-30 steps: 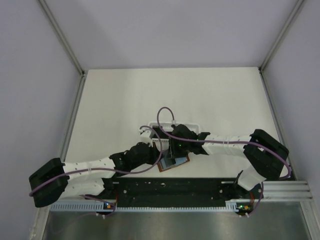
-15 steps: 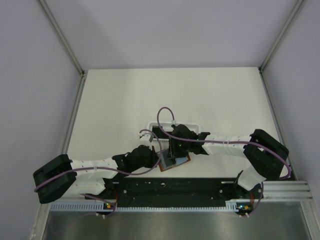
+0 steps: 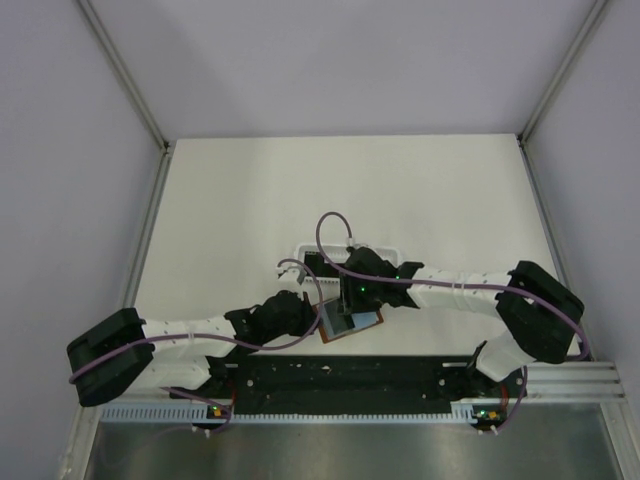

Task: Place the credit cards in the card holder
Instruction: Insert the credit card into the card holder.

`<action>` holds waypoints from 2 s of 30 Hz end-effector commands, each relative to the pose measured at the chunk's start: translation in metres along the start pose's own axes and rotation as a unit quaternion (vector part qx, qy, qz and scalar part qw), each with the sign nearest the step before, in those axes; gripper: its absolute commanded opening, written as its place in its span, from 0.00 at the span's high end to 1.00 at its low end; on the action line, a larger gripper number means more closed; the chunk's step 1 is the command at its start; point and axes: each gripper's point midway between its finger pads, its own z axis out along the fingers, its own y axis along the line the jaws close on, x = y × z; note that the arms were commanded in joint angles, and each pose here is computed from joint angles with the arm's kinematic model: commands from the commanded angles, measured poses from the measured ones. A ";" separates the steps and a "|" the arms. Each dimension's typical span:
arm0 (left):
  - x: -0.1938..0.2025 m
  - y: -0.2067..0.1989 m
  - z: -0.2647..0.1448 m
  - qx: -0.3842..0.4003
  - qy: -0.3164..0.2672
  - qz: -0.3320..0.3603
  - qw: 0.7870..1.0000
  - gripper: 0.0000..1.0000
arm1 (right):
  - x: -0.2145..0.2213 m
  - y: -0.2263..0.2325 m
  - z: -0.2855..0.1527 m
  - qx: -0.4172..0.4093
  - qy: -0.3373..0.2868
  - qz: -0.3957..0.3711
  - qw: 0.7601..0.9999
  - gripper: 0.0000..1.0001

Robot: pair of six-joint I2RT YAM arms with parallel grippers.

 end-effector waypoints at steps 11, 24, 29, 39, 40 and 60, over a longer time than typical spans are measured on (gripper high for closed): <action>0.018 0.024 -0.001 -0.038 0.027 0.012 0.999 1.00 | -0.017 0.003 -0.009 0.020 -0.027 -0.029 0.999 0.76; 0.019 0.023 0.000 -0.037 0.029 0.012 0.999 1.00 | -0.002 0.014 0.006 -0.019 0.007 -0.020 1.000 0.94; 0.019 0.023 0.000 -0.036 0.027 0.010 0.999 1.00 | 0.002 0.022 0.010 -0.046 0.015 -0.012 0.999 0.94; 0.016 0.022 -0.002 -0.036 0.023 0.009 0.999 1.00 | -0.003 0.030 0.002 -0.068 0.000 -0.018 0.998 0.92; 0.015 0.022 -0.002 -0.038 0.021 0.008 0.999 1.00 | -0.010 0.031 -0.005 -0.065 -0.017 -0.023 0.997 0.89; -0.127 -0.014 -0.049 -0.042 -0.180 0.033 0.982 0.72 | -0.127 0.024 -0.059 -0.062 -0.164 -0.088 0.981 0.59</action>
